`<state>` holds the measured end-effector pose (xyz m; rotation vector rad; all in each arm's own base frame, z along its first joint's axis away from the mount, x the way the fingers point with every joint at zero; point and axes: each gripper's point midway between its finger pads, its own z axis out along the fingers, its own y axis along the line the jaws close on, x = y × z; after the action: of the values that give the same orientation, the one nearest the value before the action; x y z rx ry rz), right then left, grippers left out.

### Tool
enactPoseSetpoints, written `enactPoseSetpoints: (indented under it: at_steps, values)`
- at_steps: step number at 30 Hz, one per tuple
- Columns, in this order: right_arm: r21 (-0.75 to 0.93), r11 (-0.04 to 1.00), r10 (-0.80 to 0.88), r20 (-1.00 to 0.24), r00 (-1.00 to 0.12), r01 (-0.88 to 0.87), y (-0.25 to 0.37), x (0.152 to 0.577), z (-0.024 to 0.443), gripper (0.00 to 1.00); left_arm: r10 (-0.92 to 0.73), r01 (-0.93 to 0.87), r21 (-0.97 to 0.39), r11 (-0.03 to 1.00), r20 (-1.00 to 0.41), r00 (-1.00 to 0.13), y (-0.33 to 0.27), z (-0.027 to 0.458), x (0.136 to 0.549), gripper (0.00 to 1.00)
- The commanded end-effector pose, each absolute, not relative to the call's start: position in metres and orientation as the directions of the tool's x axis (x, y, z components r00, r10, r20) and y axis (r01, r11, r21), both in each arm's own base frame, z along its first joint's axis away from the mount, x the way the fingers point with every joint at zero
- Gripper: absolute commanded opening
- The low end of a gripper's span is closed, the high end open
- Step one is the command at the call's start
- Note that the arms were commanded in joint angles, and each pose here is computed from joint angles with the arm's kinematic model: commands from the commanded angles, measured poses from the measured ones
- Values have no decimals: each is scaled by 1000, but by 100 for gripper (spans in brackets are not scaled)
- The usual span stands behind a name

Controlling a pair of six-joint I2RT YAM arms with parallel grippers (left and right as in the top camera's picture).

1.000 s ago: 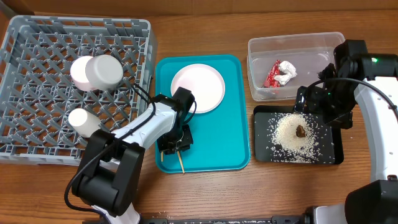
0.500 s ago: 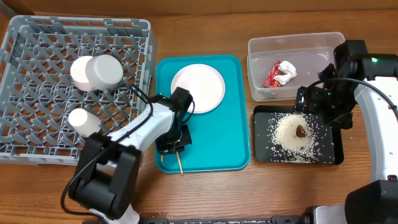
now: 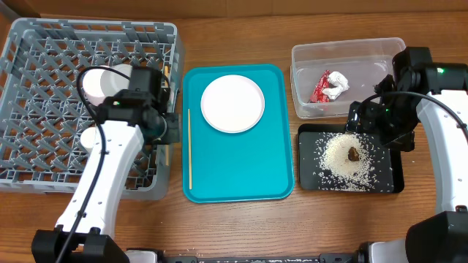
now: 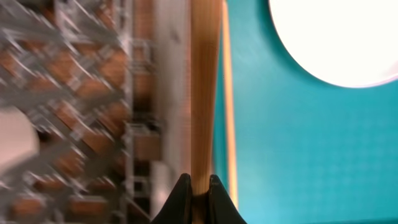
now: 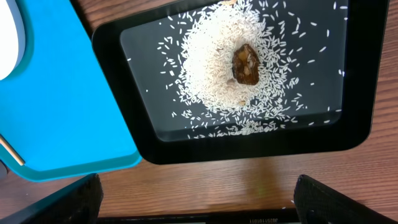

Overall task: Sort waste into correct bins and load items into the dishwasher
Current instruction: 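Carry the chopsticks with the left gripper and drop them in the rack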

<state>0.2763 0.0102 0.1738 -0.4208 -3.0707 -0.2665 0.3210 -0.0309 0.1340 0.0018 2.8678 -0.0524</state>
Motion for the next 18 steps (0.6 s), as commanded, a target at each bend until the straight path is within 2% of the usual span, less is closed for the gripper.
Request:
enactPoseSetpoints:
  at_steps: [1,7,9,11,13,15,18]
  values:
    - [175,949,263,31,-964,264,12,276,179,100,107,97,45,994,-320,-941,-5,136,340,4]
    - [175,949,263,31,-964,264,12,276,179,100,74,54,62,997,-389,-918,11,140,360,4]
    - [175,949,263,31,-964,264,12,276,179,100,96,73,71,995,-403,-910,10,141,364,7]
    - [175,949,263,30,-964,264,12,277,179,100,95,73,71,995,-405,-909,10,141,365,19]
    - [175,949,263,31,-964,264,12,276,179,100,95,73,70,995,-402,-911,10,140,365,45]
    - [174,949,263,31,-964,264,12,276,179,100,95,72,71,995,-403,-910,10,140,365,61]
    - [174,949,263,31,-964,264,12,276,179,100,75,59,53,997,-403,-912,8,140,365,69]
